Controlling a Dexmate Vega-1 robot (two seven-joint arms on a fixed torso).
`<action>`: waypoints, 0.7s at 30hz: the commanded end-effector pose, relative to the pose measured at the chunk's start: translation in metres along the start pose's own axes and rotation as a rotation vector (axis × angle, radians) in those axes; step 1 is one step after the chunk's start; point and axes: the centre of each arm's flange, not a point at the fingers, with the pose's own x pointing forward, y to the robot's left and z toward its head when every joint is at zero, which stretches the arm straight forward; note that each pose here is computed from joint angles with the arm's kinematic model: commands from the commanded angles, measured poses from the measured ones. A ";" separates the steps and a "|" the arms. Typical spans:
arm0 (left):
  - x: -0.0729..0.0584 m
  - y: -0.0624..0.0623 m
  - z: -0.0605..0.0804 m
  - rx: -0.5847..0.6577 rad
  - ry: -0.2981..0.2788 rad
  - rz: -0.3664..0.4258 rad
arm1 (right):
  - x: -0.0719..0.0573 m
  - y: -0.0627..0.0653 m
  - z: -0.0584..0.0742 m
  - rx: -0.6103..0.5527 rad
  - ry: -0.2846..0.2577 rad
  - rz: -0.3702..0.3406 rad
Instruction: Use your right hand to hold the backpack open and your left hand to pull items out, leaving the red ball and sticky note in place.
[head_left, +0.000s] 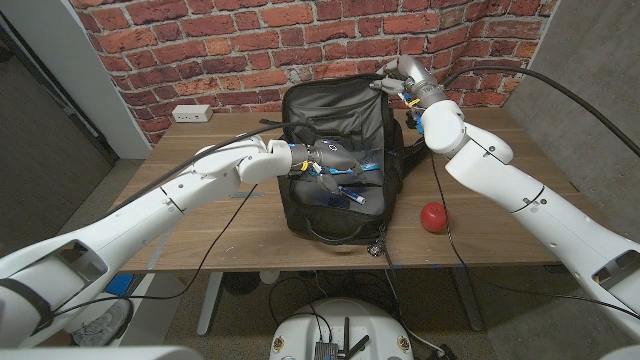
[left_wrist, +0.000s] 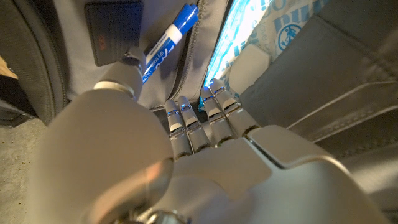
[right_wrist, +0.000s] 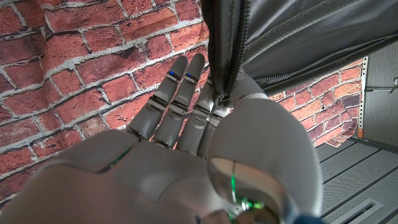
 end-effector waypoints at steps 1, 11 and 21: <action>0.009 -0.004 -0.001 -0.026 -0.024 -0.032 | 0.001 0.000 0.000 0.005 0.000 -0.001; 0.012 -0.012 -0.001 -0.036 -0.026 -0.071 | 0.001 0.001 0.001 0.008 0.000 -0.004; 0.011 -0.015 0.000 -0.028 -0.025 -0.052 | 0.000 0.002 0.001 0.010 0.000 -0.006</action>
